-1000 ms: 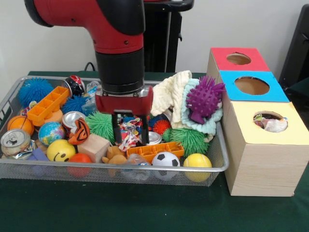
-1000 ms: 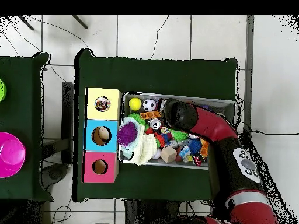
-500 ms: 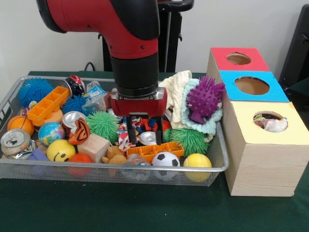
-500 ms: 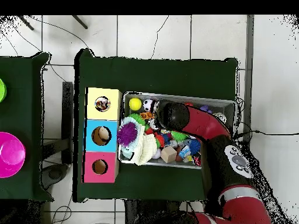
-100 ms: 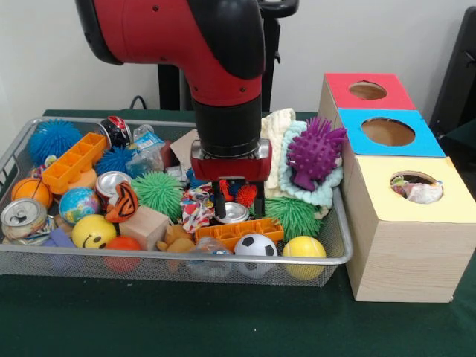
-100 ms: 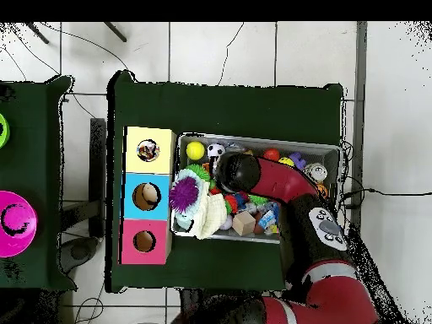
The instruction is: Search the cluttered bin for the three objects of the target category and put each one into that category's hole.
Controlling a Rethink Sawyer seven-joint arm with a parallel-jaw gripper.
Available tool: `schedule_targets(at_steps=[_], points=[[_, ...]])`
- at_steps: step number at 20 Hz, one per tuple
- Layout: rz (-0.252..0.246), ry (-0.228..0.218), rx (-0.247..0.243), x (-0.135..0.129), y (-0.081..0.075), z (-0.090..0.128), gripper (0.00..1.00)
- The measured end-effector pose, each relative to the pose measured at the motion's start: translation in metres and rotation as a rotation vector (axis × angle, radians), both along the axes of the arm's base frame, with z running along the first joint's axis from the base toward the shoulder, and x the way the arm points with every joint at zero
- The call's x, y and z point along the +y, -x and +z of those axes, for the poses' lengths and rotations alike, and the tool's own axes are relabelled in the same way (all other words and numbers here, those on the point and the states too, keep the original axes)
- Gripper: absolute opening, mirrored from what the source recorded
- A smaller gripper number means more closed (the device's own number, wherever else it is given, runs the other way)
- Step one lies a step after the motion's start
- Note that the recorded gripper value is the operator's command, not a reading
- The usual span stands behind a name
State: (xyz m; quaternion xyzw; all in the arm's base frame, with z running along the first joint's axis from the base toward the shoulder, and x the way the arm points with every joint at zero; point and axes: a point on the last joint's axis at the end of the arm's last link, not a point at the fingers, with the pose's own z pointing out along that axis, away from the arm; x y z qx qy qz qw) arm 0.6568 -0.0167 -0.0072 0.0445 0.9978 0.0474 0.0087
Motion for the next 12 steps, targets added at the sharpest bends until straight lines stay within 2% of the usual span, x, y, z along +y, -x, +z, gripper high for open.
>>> schedule_targets(at_steps=[7, 12], points=[[0.037, 0.018, 0.055, 0.003, 0.015, -0.006, 1.0], [0.041, 0.028, 0.087, -0.002, 0.019, 0.0, 1.0]])
